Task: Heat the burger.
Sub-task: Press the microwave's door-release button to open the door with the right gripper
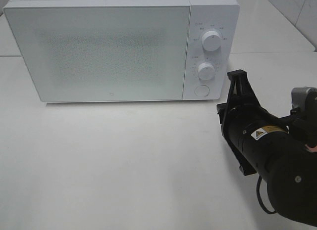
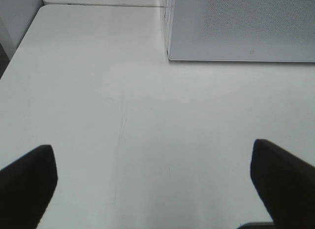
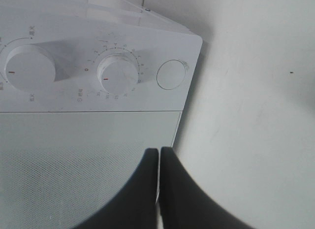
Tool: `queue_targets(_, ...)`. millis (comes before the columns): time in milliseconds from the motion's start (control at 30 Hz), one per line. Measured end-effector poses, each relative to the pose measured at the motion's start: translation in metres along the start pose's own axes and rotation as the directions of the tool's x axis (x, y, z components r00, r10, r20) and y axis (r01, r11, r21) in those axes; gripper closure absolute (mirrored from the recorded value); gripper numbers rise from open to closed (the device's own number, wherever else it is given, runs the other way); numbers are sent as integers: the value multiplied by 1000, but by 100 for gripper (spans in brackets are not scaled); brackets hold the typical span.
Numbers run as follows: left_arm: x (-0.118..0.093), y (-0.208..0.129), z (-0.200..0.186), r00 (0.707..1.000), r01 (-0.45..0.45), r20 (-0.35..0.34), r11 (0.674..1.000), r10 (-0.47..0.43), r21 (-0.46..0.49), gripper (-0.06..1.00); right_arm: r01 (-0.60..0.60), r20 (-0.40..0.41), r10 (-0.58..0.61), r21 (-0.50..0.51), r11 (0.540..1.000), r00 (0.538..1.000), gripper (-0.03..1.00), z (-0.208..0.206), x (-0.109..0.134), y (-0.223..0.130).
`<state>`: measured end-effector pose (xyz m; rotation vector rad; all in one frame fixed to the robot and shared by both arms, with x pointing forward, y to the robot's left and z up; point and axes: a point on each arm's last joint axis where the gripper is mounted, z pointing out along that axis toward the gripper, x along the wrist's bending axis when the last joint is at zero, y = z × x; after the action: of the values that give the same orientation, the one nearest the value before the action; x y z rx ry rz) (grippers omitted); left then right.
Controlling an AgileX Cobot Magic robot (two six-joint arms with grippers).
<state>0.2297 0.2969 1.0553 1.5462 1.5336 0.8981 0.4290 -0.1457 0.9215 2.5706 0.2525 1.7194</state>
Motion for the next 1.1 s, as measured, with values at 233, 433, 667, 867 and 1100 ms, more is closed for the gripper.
queue_targets(233,0,0,0,1000,0,0,1000,0,0,-4,-5,16,5,-12,1000,1000,95,19,-4,-8)
queue_targets(433,0,0,0,1000,0,0,1000,0,0,-4,-34,2,34,4,999,999,95,44,-1,-7)
queue_targets(667,0,0,0,1000,0,0,1000,0,0,-4,-69,16,69,0,998,998,95,66,-5,-7)
queue_targets(867,0,0,0,1000,0,0,1000,0,0,-4,-116,26,116,-9,993,993,95,91,-8,-5)
queue_targets(1100,0,0,0,1000,0,0,1000,0,0,-4,-128,24,129,-28,991,991,95,112,-8,-3)
